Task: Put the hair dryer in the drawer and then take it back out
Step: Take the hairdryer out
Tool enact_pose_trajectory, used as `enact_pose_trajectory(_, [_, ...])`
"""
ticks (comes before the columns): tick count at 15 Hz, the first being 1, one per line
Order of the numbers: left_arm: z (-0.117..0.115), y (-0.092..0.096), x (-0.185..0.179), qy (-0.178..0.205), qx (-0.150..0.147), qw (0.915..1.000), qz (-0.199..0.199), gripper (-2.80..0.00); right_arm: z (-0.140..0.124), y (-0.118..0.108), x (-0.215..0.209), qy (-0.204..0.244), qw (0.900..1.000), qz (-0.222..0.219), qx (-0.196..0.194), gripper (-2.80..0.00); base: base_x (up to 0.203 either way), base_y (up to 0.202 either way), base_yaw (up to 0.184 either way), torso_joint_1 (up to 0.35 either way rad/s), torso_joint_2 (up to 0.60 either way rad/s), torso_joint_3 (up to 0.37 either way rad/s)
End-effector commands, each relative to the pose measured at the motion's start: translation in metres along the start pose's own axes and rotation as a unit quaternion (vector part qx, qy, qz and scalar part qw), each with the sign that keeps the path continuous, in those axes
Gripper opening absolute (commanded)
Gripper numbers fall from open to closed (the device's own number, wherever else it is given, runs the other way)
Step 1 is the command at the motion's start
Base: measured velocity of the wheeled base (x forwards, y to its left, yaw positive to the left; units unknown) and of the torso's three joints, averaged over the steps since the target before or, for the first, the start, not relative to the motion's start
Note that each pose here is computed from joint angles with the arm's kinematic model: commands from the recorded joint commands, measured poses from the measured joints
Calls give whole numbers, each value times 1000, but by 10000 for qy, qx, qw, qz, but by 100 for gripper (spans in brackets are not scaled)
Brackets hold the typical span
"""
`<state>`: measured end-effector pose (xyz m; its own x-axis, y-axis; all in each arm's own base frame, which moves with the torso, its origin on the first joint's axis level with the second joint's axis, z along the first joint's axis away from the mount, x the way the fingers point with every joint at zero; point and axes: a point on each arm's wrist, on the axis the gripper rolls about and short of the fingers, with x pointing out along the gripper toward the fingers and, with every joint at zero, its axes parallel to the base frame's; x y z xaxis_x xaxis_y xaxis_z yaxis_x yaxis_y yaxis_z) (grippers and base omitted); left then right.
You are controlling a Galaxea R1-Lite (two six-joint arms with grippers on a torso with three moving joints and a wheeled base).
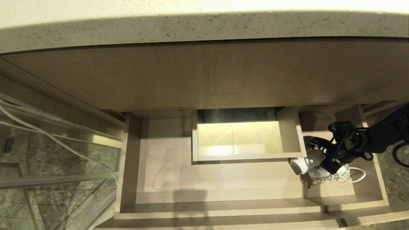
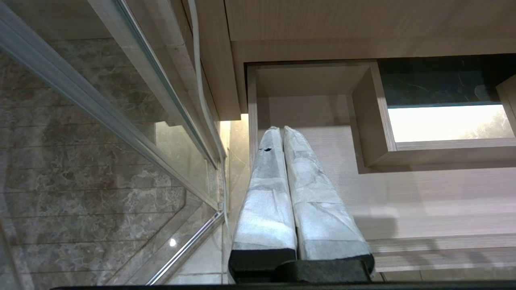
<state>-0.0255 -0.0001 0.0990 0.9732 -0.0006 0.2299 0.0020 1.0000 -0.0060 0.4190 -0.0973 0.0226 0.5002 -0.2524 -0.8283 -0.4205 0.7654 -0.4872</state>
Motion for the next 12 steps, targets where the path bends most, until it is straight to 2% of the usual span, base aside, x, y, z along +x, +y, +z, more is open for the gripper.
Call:
enact_pose_trajectory(1, [-11, 0, 1, 191, -1, 9998, 4, -280, 3, -7, -17, -113, 9998, -137, -44, -280, 0, 0, 0, 0, 0, 0])
enact_pose_trajectory(12, [-11, 0, 1, 187, 2, 9998, 4, -280, 7, -19, -55, -322, 9987, -387, -119, -280, 0, 0, 0, 0, 0, 0])
